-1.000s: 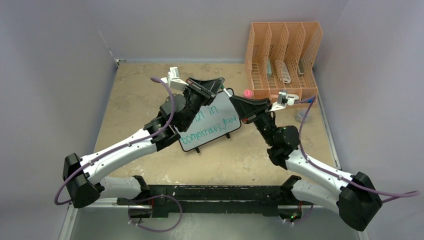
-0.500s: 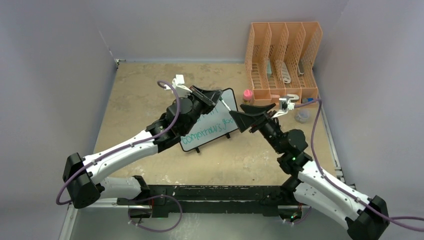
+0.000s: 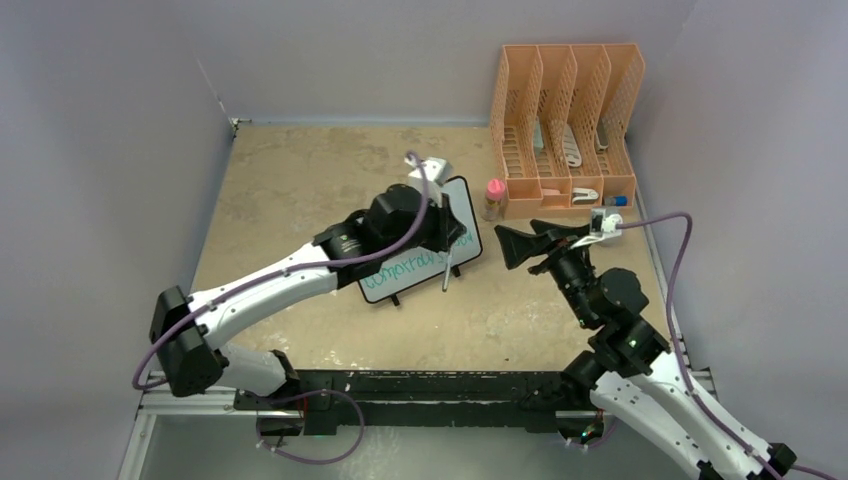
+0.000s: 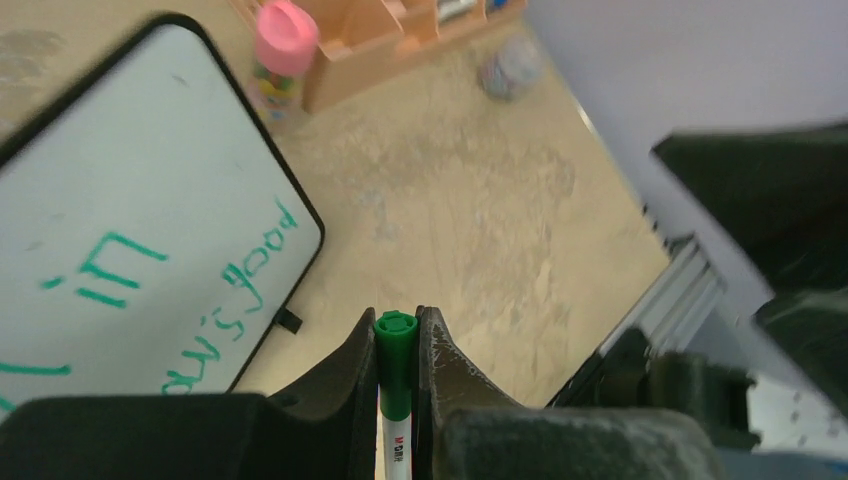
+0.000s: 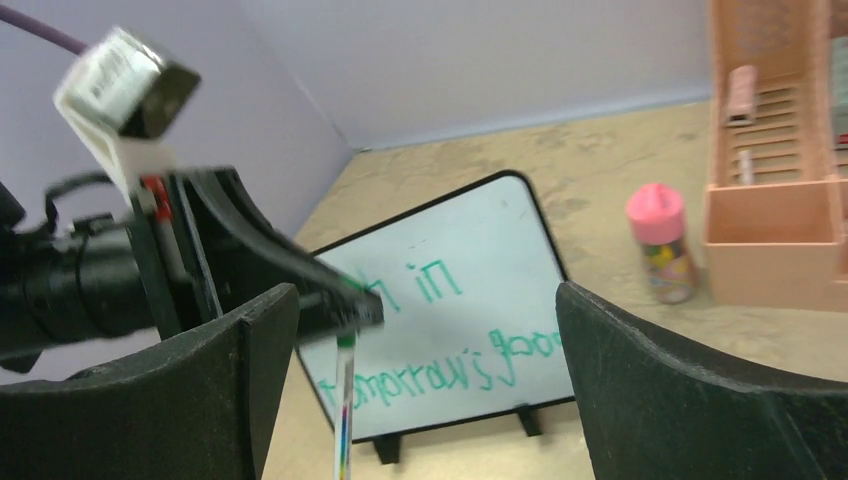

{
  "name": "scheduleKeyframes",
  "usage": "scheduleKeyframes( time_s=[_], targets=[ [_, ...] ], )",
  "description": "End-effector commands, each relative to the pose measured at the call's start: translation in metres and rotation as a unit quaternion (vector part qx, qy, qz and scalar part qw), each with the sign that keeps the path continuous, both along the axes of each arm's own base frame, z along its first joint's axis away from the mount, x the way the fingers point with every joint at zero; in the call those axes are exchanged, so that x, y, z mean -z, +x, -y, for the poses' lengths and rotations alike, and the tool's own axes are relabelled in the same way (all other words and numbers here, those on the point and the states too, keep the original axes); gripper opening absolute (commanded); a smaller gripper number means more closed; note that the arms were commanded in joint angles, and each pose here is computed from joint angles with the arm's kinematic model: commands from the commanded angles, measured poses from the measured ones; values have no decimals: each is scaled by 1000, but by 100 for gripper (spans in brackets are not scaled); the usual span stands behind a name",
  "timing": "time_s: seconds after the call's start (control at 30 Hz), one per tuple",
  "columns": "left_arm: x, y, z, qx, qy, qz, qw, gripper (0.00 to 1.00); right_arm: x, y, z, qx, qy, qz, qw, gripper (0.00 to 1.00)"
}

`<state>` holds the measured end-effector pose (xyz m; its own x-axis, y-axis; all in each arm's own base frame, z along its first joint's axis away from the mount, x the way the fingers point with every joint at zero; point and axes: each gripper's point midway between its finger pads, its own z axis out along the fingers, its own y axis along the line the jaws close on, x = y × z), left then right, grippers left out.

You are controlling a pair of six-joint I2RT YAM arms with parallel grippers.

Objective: Write a sentence on the whiteboard
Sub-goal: Place the whiteboard marker in the corner of the board.

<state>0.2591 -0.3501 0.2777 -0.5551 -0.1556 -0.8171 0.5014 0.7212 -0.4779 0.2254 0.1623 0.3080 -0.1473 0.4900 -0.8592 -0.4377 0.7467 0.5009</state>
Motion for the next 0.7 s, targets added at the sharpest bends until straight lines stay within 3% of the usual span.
scheduleKeyframes(
  time_s=[0.0, 0.2, 0.5, 0.67],
  targets=[
    [45, -41, 32, 175, 131, 18, 976, 0, -20, 3, 42, 93, -27, 23, 995, 99],
    [122, -59, 54, 247, 241, 2, 939, 0, -37, -1, 72, 153, -30, 32, 987, 99],
    [213, -84, 73, 311, 336, -19, 889, 1, -49, -14, 113, 225, -25, 41, 973, 99],
    [230, -87, 77, 320, 345, -17, 882, 13, -46, -14, 118, 237, -25, 36, 971, 99]
  ],
)
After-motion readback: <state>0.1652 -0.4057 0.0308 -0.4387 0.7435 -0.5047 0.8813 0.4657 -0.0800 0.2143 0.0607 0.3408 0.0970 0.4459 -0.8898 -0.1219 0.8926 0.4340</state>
